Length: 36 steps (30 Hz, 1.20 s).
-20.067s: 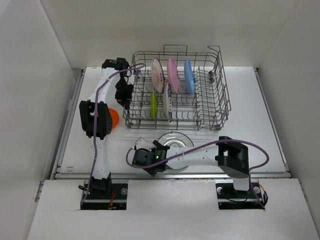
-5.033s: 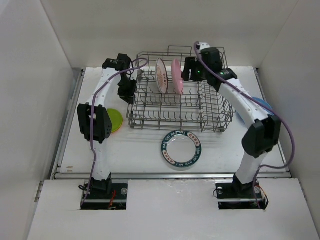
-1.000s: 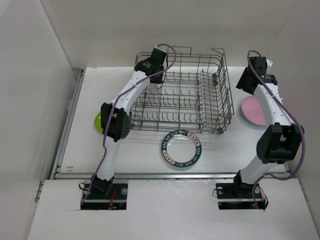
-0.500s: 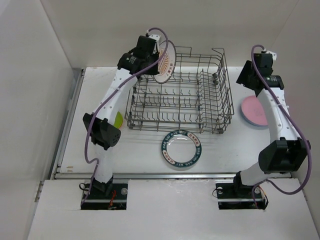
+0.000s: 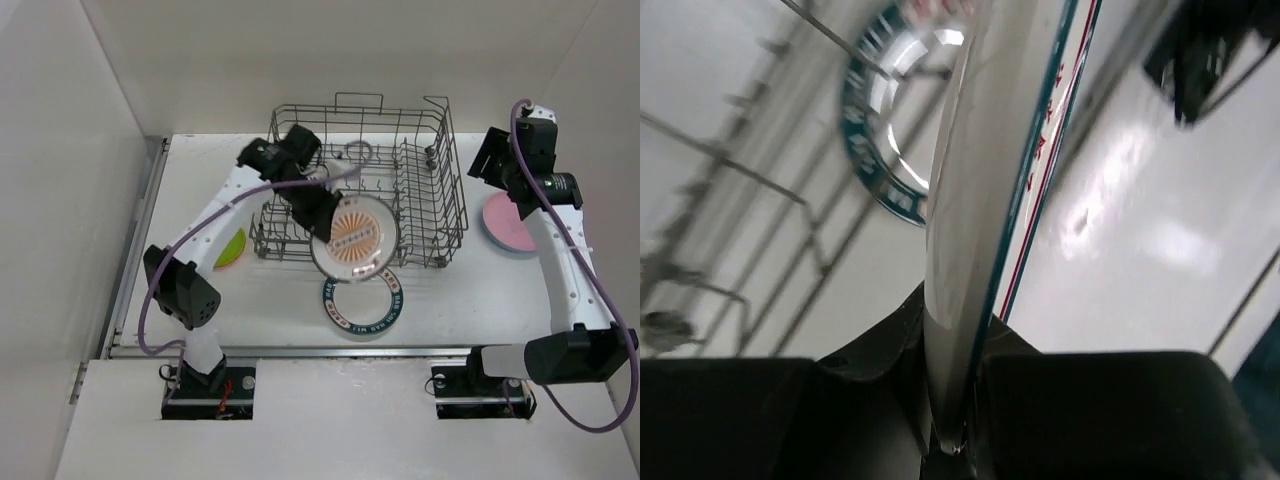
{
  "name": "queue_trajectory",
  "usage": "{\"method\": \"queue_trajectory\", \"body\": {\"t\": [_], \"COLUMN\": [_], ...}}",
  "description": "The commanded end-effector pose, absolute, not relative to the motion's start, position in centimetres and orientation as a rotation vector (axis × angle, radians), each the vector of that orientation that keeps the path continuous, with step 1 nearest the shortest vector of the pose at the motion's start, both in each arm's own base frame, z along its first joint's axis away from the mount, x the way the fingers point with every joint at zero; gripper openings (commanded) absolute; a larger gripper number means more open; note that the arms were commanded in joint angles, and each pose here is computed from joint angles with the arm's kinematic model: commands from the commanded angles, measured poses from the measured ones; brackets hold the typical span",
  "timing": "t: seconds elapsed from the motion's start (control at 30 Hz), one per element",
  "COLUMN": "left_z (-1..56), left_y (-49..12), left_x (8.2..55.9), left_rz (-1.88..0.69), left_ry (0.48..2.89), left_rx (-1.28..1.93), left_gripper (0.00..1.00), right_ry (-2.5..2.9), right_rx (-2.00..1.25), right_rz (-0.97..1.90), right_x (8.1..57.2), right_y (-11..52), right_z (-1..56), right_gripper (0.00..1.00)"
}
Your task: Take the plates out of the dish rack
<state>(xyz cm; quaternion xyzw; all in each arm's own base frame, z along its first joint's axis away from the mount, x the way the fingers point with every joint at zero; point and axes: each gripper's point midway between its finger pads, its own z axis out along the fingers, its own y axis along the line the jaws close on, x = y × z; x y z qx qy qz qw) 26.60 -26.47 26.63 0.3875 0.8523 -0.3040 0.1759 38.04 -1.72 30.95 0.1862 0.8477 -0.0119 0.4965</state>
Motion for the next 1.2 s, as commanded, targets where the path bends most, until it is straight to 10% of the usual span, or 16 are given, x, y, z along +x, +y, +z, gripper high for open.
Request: {"method": "queue_trajectory", "body": {"t": [0.0,0.87,1.17], "left_z": [23.2,10.0,9.6], "left_y": [-26.6,-29.2,-28.7], "left_x": [19.9,19.6,20.1], "left_rz": [-0.958,-0.787,-0.715], "left_ry": [2.421,2.704,2.727], "left_rx": [1.45,1.432,1.419], "left_gripper": [0.0,0.01,0.02], "right_ry": [2.029,2.197,2.189], "right_rx": [0.353,0.298,0.329], "right_rz": [0.105,0.189,0.19], "right_x": [37.4,38.5,42.0], "right_y": [1.0,4.5,4.8], "right_z": [32.2,23.6,23.0], "right_gripper": [0.69,0.69,0.11]}}
